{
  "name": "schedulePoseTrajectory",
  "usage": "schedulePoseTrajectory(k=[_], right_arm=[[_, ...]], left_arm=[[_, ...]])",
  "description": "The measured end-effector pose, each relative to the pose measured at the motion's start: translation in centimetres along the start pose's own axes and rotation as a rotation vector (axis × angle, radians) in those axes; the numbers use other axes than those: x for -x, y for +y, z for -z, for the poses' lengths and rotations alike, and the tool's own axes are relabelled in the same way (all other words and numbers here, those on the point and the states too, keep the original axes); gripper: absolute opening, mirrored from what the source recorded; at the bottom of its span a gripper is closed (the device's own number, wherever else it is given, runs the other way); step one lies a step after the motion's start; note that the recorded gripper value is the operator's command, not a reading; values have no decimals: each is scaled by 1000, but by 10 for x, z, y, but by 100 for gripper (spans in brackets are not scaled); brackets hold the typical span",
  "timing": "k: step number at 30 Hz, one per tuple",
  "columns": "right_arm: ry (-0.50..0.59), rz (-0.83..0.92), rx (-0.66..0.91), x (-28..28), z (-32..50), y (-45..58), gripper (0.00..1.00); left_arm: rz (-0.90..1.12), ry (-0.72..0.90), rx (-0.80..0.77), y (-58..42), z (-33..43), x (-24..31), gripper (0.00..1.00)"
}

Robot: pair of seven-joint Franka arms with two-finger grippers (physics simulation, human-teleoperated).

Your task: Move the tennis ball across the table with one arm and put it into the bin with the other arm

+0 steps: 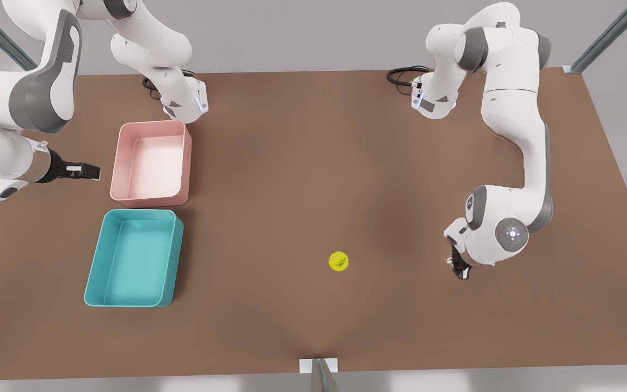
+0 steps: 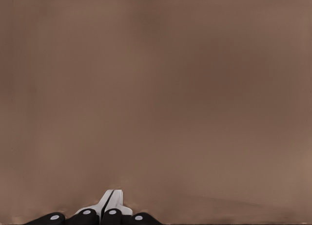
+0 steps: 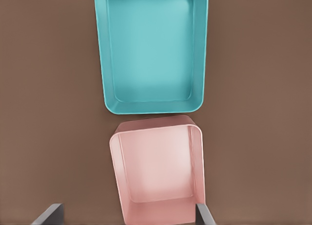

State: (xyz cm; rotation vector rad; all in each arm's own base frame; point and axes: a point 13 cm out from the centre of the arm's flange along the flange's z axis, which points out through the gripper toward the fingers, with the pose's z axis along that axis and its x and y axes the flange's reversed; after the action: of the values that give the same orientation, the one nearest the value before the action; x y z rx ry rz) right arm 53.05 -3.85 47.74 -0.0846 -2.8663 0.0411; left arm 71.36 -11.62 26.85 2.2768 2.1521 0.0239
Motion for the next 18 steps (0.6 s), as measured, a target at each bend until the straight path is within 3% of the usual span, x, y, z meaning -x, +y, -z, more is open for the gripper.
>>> schedulePoseTrajectory(k=[3, 5, 8, 11, 18], right_arm=[[18, 12, -4, 5, -8, 4, 100], [47, 41, -12, 15, -23, 19, 100], [122, 218, -75, 42, -72, 124, 100], [99, 356, -121, 55, -115, 243, 100], [-26, 284, -106, 90, -204, 346, 100]], left_arm=[[126, -16, 77, -25, 180, 38, 21], [262, -16, 29, -66, 228, 30, 100], [514, -2, -97, -115, 227, 8, 100], [737, 21, -198, -134, 207, 3, 100], [1100, 96, -293, -146, 183, 4, 100]])
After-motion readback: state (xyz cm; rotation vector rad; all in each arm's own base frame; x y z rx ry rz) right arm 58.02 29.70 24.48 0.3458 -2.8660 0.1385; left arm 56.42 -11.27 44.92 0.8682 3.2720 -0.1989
